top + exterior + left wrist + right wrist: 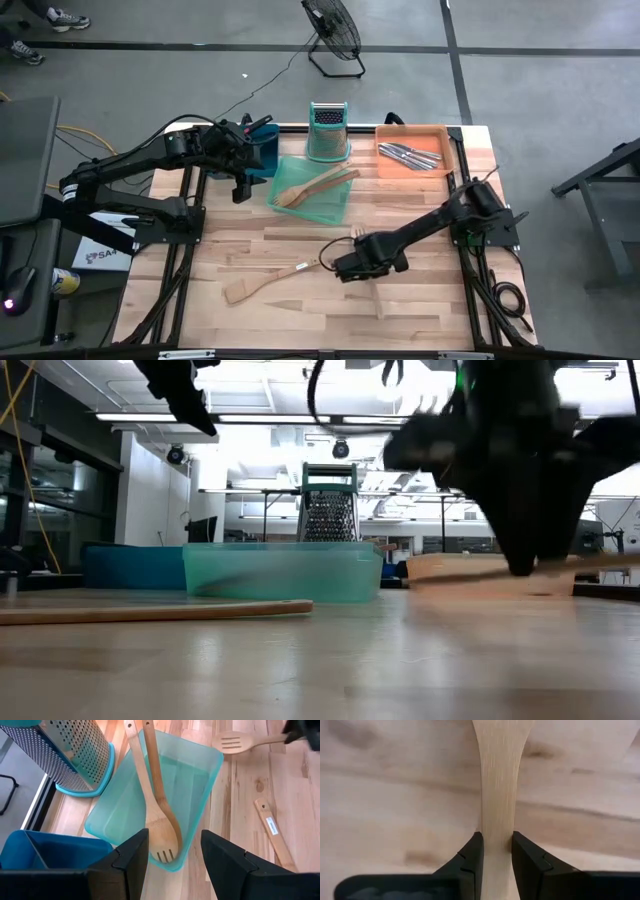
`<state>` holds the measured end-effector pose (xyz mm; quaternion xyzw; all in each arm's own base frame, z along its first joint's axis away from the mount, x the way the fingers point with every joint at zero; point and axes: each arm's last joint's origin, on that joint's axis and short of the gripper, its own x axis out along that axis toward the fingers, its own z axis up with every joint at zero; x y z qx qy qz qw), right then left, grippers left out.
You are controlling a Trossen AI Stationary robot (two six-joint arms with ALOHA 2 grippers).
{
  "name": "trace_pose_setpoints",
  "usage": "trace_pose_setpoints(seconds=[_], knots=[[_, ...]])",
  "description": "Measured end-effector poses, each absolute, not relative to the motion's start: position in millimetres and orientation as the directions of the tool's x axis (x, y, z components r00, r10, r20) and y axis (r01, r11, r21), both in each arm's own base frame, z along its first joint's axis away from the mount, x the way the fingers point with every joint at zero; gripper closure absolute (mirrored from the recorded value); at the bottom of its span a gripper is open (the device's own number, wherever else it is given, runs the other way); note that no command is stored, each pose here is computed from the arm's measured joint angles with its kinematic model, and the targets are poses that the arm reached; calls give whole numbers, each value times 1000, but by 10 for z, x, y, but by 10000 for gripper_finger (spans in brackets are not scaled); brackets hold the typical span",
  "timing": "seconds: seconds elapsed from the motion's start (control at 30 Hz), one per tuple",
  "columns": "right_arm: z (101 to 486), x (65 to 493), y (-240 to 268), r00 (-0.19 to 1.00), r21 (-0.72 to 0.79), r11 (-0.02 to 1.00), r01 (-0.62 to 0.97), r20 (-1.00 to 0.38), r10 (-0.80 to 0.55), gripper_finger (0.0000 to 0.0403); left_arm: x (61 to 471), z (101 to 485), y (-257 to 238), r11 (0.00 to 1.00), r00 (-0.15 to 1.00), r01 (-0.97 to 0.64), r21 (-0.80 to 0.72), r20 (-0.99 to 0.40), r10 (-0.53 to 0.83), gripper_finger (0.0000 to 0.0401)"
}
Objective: Pick & Place Kitchen Items
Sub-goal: Put the wooden spoon into the green bin
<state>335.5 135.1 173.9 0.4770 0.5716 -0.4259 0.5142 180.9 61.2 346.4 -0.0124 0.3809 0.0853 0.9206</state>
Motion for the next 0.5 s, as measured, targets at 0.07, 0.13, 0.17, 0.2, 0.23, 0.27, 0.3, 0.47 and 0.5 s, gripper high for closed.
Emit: trace_pose_setpoints(seconds=[0.07,0.13,0.17,0.2,0.23,0.27,0.3,0.47,0.5], knots=[[1825,3318,1376,7,24,175,984,-995,97,335,1810,3465,612,985,696,-167,42,-703,148,224],[1936,3268,1385,34,47,167,985,-996,80,335,1812,3467,613,985,698,-167,43,-701,148,224],[1999,3241,1381,50,60,158,986,-997,66,335,1813,3468,613,985,699,-167,43,-700,149,224],[2052,3221,1383,69,77,153,985,-996,54,335,1814,3468,613,985,700,-167,43,-698,149,224],[2101,3200,1381,85,90,146,985,-995,43,335,1818,3472,615,985,703,-167,44,-695,151,224],[2151,3181,1371,100,104,140,985,-994,35,335,1821,3476,616,985,707,-167,45,-691,152,224],[2208,3164,1358,121,124,136,983,-992,29,335,1824,3479,617,985,711,-167,46,-687,153,224],[2483,3088,1304,235,236,138,962,-972,23,335,1830,3485,619,985,716,-161,55,-681,155,224],[2538,3083,1288,263,265,145,953,-964,31,335,1830,3486,619,986,716,-152,65,-680,155,224]])
